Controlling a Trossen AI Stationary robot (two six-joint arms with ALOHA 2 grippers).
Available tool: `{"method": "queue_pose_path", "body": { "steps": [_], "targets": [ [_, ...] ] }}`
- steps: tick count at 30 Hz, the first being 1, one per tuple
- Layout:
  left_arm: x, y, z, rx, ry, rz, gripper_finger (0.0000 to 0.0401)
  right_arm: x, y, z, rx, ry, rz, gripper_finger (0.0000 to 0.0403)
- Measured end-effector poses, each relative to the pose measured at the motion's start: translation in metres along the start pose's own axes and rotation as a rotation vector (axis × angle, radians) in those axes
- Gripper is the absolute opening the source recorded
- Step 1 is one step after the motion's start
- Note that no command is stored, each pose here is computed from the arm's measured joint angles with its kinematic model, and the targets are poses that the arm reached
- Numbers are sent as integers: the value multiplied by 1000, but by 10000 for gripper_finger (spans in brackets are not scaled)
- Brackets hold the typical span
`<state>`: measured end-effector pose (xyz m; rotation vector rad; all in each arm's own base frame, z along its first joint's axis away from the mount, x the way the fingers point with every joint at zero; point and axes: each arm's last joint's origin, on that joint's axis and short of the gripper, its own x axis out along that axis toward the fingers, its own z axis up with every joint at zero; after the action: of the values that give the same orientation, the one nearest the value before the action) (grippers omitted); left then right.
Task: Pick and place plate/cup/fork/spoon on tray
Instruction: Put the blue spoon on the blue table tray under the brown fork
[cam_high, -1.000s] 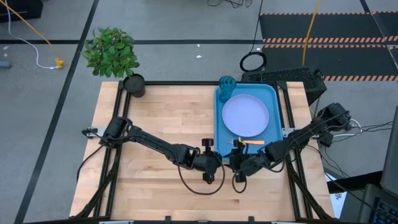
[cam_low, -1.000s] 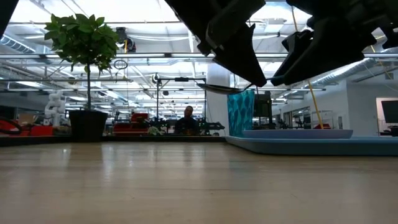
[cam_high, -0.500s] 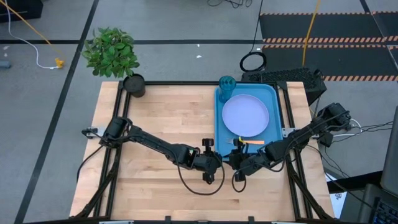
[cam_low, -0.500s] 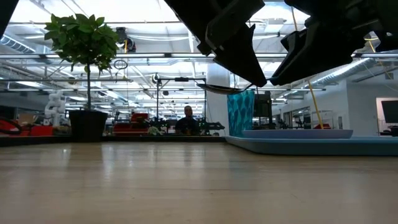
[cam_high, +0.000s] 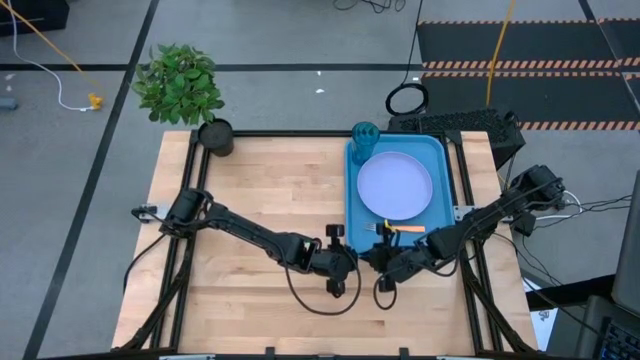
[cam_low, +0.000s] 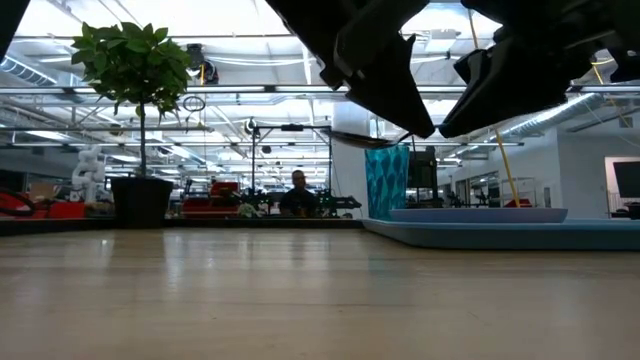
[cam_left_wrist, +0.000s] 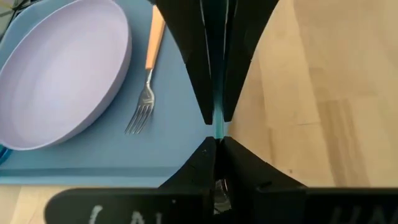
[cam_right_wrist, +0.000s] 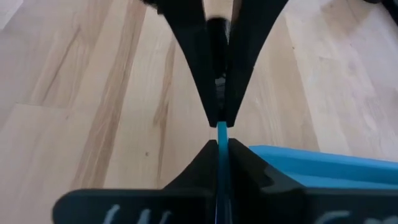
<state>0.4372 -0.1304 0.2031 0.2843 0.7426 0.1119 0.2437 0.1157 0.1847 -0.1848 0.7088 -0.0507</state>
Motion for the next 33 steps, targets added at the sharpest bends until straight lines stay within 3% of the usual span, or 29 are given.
{"method": "queue_pose_path", "body": {
  "steps": [9, 15, 21, 33],
  "targets": [
    [0, 0, 5, -82, -40, -41, 41, -1, -1, -6, 0, 60, 0, 7],
    [-3, 4, 13, -124, -102, -40, 112, -2, 0, -11, 26, 103, 15, 7],
    [-10, 8, 21, -77, -159, -32, 167, -6, 2, -20, 7, 181, 11, 7],
    [-21, 19, 21, -69, -108, 2, 175, -32, -2, -29, 0, 278, 17, 7]
  ]
}}
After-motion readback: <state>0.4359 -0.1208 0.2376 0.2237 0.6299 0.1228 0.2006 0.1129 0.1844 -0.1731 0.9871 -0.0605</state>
